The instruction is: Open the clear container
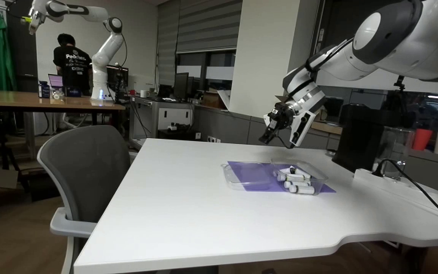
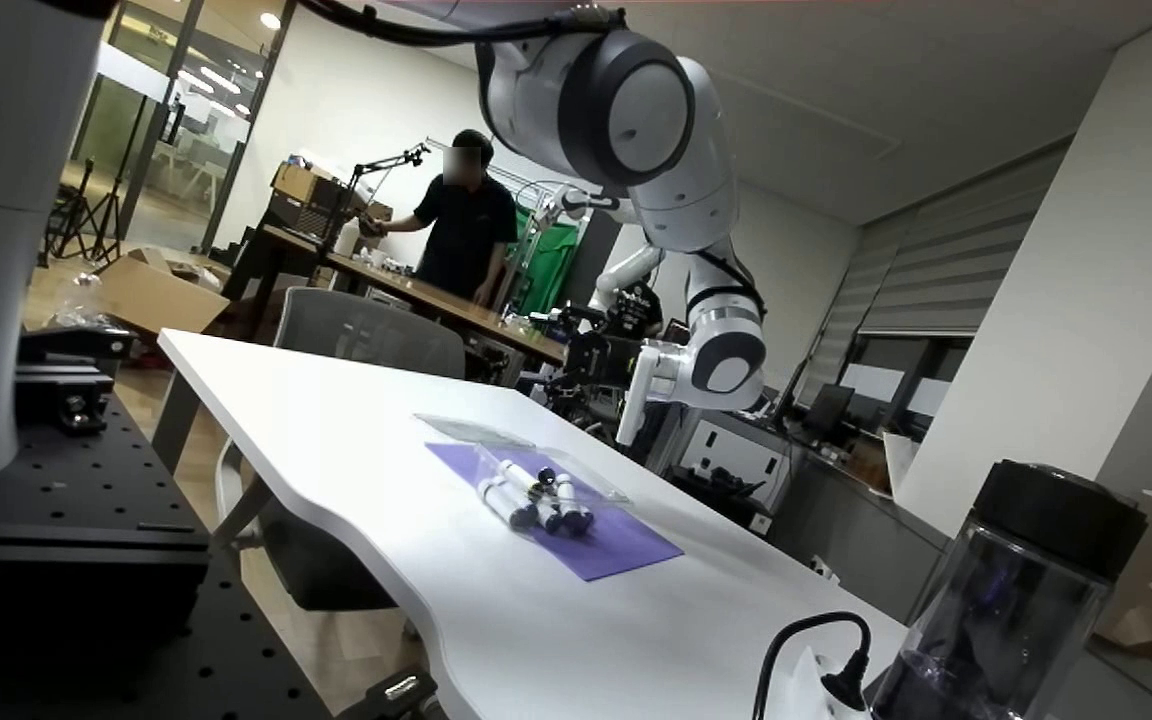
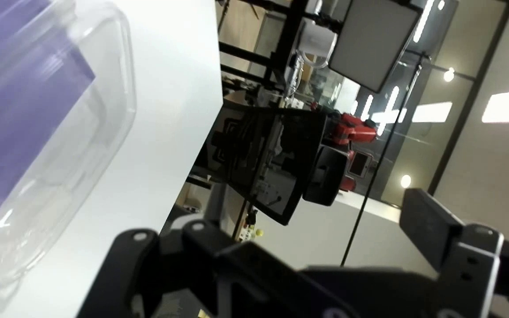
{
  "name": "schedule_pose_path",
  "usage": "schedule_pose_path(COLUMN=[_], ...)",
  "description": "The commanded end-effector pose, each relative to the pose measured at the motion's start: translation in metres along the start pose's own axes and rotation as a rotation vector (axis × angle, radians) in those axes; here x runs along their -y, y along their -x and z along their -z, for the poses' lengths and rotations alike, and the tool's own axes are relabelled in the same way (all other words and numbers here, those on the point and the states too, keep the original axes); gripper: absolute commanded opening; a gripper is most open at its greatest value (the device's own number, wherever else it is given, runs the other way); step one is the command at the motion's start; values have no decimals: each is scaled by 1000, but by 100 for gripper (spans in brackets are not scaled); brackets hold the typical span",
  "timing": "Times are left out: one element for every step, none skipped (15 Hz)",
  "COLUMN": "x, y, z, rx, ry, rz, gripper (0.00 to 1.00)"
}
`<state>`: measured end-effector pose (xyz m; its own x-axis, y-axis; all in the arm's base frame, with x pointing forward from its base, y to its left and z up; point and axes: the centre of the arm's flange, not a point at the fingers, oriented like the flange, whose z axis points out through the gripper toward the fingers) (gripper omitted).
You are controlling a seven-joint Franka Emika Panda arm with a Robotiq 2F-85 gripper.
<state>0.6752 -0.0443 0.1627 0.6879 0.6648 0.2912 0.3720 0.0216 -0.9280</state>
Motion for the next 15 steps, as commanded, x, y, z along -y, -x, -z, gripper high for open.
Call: schedule_pose_path(x=[62,78,94,113,134,153,171,189,204,218,228,204,216,224,228], y=[-9,-18,-24,-28,-29,-28,-24,-21,-15,-9,-1,-27,-21,-16,-14], z=[-7,7,19,33,48,60,73,84,95,104,113,130,138,142,142], rx=[67,66,70,66,60,58,53,47,39,30,34,26,24,19,17], ry=[179,231,284,338,393,450,508,569,629,690,746,664,704,722,727], rz=[53,58,60,59,63,66,66,66,60,49,20,58,46,40,37], gripper=[100,100,100,100,100,100,100,100,100,100,100,100,100,100,100])
